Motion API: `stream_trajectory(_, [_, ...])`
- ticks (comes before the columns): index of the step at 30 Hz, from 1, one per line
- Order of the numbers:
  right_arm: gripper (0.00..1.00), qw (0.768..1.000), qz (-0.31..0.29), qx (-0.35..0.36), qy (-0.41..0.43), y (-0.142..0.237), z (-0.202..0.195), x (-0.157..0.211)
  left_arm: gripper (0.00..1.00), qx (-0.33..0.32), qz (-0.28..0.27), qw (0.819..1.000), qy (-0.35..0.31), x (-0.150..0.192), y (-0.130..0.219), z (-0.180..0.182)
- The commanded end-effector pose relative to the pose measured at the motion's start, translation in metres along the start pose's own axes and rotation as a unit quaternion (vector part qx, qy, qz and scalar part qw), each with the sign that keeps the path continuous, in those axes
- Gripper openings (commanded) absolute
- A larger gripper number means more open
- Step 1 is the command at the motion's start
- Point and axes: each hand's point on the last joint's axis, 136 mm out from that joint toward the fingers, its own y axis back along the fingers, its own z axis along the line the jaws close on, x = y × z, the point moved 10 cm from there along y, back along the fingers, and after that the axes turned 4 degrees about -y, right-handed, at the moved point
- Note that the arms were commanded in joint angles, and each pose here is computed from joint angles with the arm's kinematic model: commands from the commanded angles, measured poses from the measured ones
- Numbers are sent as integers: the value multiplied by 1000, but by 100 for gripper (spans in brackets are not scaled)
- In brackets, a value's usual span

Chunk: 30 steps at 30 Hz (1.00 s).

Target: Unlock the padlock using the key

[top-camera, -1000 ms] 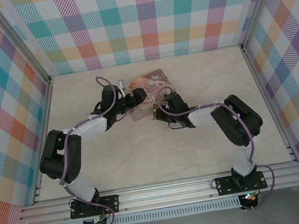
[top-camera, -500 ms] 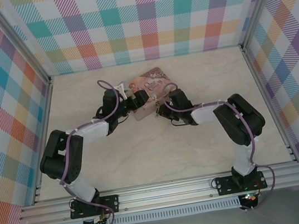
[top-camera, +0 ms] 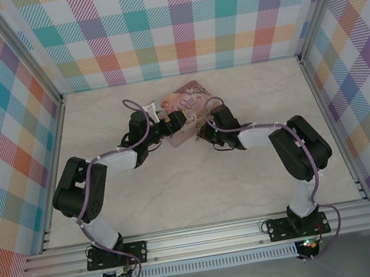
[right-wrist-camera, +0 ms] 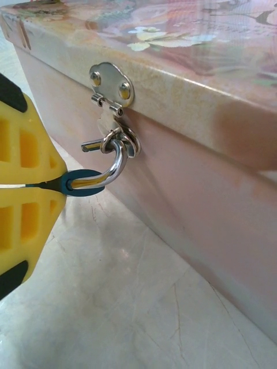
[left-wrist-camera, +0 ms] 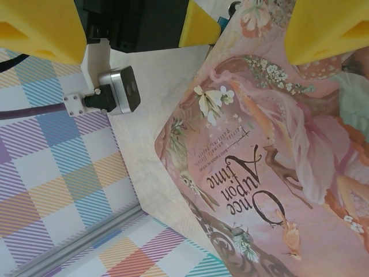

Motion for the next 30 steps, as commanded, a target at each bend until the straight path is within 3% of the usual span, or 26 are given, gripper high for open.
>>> stream_trajectory(1, [7,999,-39,17,-21,6,4,-20,89,-97,104,987,71,55,-1,48])
stream_trajectory(21, [7,989,-4,149,5,-13,-16,-20,90,-101,103,986,79,57,-4,52])
stream_trajectory(30, [7,994,-39,106,2,-2,-10,-33,89,-101,105,986,80,59,-4,52])
